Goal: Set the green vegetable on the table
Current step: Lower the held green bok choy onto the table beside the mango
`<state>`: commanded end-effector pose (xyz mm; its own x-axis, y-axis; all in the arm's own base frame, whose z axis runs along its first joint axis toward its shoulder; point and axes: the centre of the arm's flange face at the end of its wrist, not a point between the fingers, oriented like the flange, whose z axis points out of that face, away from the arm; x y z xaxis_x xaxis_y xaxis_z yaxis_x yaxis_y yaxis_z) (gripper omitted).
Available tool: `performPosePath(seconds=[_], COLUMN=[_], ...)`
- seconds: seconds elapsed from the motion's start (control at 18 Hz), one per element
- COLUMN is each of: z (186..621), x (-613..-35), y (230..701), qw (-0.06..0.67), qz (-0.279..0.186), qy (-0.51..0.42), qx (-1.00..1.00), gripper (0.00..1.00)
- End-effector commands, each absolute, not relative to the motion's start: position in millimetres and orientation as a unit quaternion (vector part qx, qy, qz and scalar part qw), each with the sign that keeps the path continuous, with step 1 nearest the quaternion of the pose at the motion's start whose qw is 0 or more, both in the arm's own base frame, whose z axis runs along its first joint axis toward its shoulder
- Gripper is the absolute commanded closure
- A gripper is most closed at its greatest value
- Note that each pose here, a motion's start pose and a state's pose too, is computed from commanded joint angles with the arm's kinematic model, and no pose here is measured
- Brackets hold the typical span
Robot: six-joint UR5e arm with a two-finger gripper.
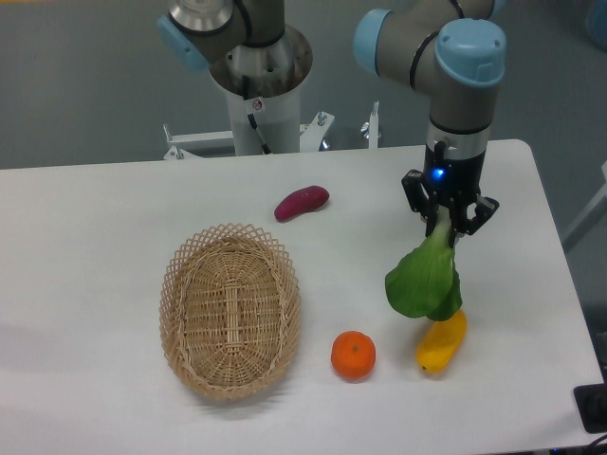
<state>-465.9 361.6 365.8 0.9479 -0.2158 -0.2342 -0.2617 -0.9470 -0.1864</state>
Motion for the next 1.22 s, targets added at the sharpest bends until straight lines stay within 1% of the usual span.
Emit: performPosePath(seconds=[0.28, 0.39, 0.5, 0.67, 0.78, 0.89, 1.06, 1.11, 1.17, 1.22], z=[357.5, 345.2, 333.2, 328.7, 323.5, 298.4, 267.7, 259.8, 246.4, 243.5], x=[-462.1, -456.9, -451.9, -451.2, -451.9, -445.2, -437.5, -435.6, -430.7, -428.6], y=[360.7, 358.3, 354.2, 346.9, 344.0, 342.2, 341.0, 339.2, 335.4, 334.6], qw=[0.106, 0.102, 0.095, 0.093, 0.092, 0.090, 0.091, 0.090, 0.086, 0.085], qz=[0.100, 0.091, 0.084, 0.080, 0.078, 0.058, 0.061, 0.056, 0.045, 0.042], qy=[0.123, 0.127, 0.160, 0.169, 0.194, 0.223, 0.228, 0.229, 0.257, 0.263], qx=[-0.982, -0.983, -0.979, -0.978, -0.974, -0.969, -0.967, -0.968, -0.962, -0.960], gripper=[0.59, 0.59, 0.59, 0.59, 0.60, 0.60, 0.60, 0.60, 0.59, 0.59])
